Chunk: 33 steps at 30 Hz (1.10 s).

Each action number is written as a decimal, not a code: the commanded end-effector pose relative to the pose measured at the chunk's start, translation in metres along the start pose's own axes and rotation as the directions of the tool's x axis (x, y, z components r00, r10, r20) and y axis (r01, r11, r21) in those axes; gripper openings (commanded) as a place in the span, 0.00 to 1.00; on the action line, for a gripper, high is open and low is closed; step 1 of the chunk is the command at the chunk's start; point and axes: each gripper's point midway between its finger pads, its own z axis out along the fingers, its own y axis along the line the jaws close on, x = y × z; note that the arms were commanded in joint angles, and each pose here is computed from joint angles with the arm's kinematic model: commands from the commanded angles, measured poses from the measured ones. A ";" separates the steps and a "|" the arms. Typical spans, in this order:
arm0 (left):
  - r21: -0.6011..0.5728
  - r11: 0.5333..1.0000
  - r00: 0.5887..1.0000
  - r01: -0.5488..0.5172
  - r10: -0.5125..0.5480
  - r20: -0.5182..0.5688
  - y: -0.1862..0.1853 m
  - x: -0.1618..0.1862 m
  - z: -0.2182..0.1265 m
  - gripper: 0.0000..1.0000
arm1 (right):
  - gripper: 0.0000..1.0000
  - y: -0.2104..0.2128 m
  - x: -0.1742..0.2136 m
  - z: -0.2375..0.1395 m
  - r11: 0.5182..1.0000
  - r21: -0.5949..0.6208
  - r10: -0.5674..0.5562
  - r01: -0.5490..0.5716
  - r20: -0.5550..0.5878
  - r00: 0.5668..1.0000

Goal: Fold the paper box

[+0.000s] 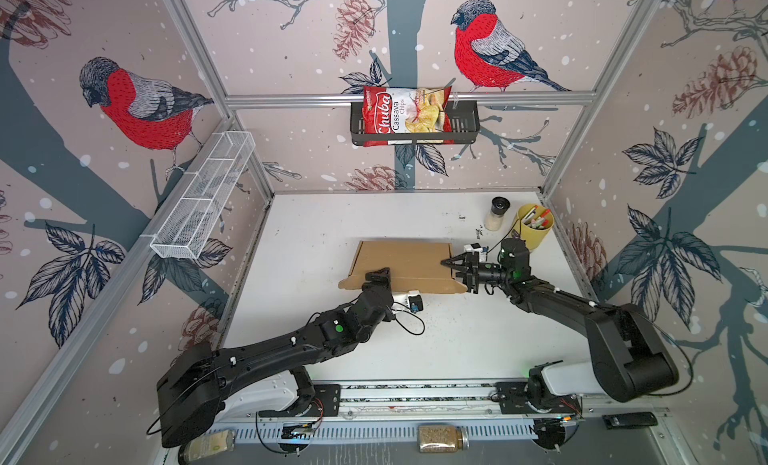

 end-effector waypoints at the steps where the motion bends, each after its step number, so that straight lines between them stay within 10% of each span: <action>1: -0.087 0.996 1.000 -0.013 0.015 0.018 0.021 -0.008 0.000 0.87 | 0.40 0.009 0.009 0.000 0.999 -0.026 -0.028 0.027 -0.044 0.999; 33: 0.010 1.000 0.999 0.014 -0.014 -0.033 0.015 -0.004 0.001 0.48 | 0.68 0.003 0.010 0.001 0.998 0.001 -0.067 0.068 -0.050 0.996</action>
